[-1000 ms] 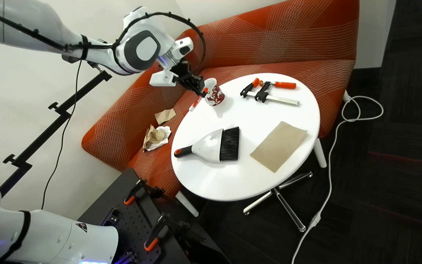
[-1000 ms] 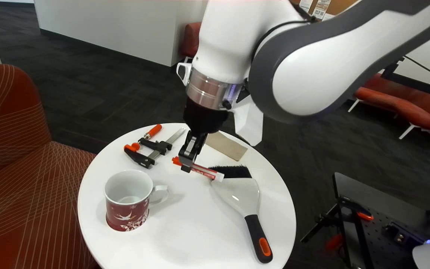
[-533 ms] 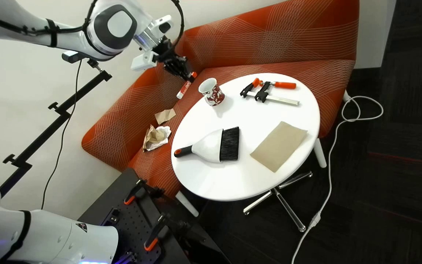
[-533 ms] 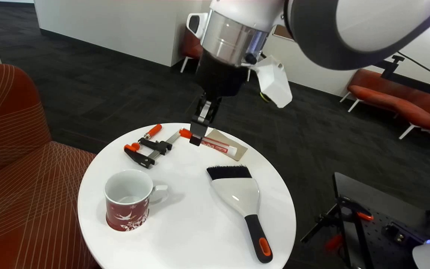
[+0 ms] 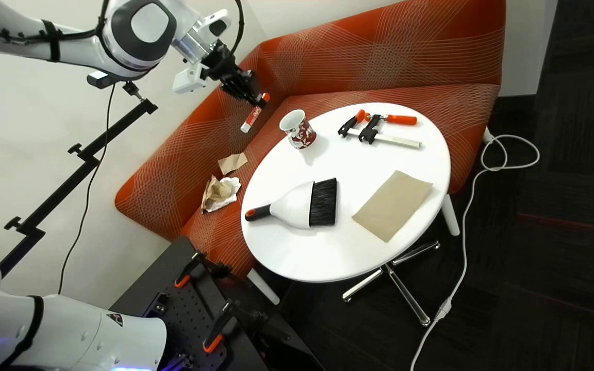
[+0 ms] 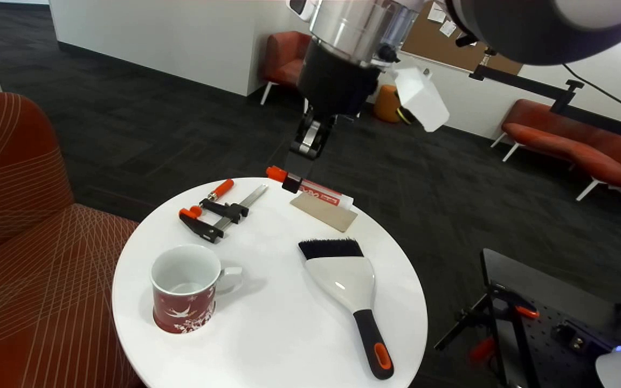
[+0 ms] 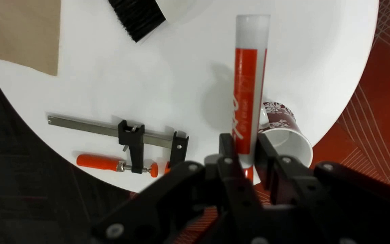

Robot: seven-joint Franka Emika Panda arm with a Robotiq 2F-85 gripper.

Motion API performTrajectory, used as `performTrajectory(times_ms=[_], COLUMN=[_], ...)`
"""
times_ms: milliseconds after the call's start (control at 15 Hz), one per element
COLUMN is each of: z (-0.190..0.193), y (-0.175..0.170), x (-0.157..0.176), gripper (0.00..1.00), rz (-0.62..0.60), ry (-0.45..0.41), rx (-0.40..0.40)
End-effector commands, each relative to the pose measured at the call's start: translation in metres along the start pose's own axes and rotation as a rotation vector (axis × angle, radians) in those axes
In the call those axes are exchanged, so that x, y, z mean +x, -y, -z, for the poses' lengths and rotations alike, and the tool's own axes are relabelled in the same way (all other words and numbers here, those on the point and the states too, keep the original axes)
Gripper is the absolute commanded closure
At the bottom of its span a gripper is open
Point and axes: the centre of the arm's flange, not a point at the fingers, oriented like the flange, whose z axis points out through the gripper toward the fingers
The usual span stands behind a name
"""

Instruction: Put the marker in the mug

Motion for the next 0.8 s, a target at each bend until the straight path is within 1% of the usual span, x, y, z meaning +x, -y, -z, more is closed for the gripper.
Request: performTrajectory(times_ms=[0, 333, 733], z=[0.000, -0.013, -0.029], y=[0.000, -0.016, -0.033], x=[0.000, 0.006, 0.013], gripper=[0.92, 0.93, 0.93], rz=[0.000, 0.087, 0.242], ry=[0.001, -0.034, -0.146], rx=[0.000, 0.052, 0.157])
